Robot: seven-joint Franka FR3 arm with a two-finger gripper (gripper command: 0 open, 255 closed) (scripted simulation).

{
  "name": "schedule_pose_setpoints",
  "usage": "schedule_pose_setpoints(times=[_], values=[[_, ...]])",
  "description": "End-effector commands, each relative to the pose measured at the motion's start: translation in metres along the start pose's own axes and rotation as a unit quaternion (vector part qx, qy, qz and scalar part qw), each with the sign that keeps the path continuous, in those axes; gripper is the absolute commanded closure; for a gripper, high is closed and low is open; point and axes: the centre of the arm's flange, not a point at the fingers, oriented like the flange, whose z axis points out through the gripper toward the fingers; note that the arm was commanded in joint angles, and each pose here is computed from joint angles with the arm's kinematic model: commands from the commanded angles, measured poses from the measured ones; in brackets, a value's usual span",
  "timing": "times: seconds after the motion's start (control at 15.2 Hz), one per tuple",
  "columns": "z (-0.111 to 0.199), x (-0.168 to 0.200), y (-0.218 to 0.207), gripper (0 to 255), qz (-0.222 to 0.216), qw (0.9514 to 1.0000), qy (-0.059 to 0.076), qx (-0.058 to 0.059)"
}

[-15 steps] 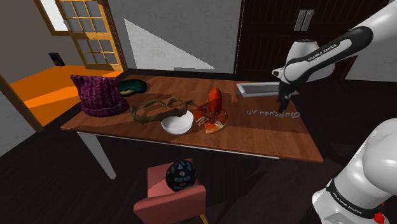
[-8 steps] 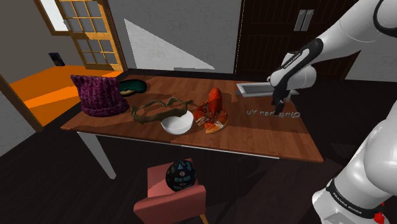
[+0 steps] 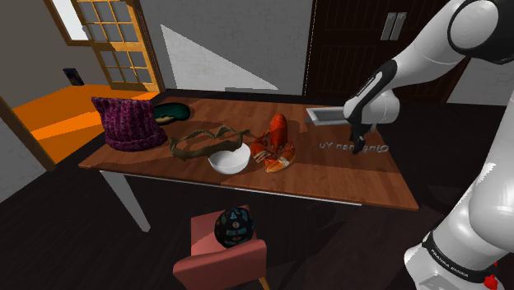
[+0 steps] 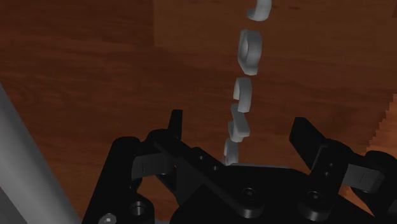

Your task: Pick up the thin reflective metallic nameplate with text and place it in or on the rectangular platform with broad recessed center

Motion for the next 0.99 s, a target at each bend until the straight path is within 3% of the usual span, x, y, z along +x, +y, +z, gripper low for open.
schedule_pose_setpoints(times=[0.0,0.33,0.4,0.92], values=[[0.0022,0.0004,0.0002,0,0.0,1.0,0.0,0.0],[0.0022,0.0004,0.0002,0,0.0,1.0,0.0,0.0],[0.0022,0.0004,0.0002,255,0.0,1.0,0.0,0.0],[0.0022,0.0004,0.0002,255,0.0,1.0,0.0,0.0]])
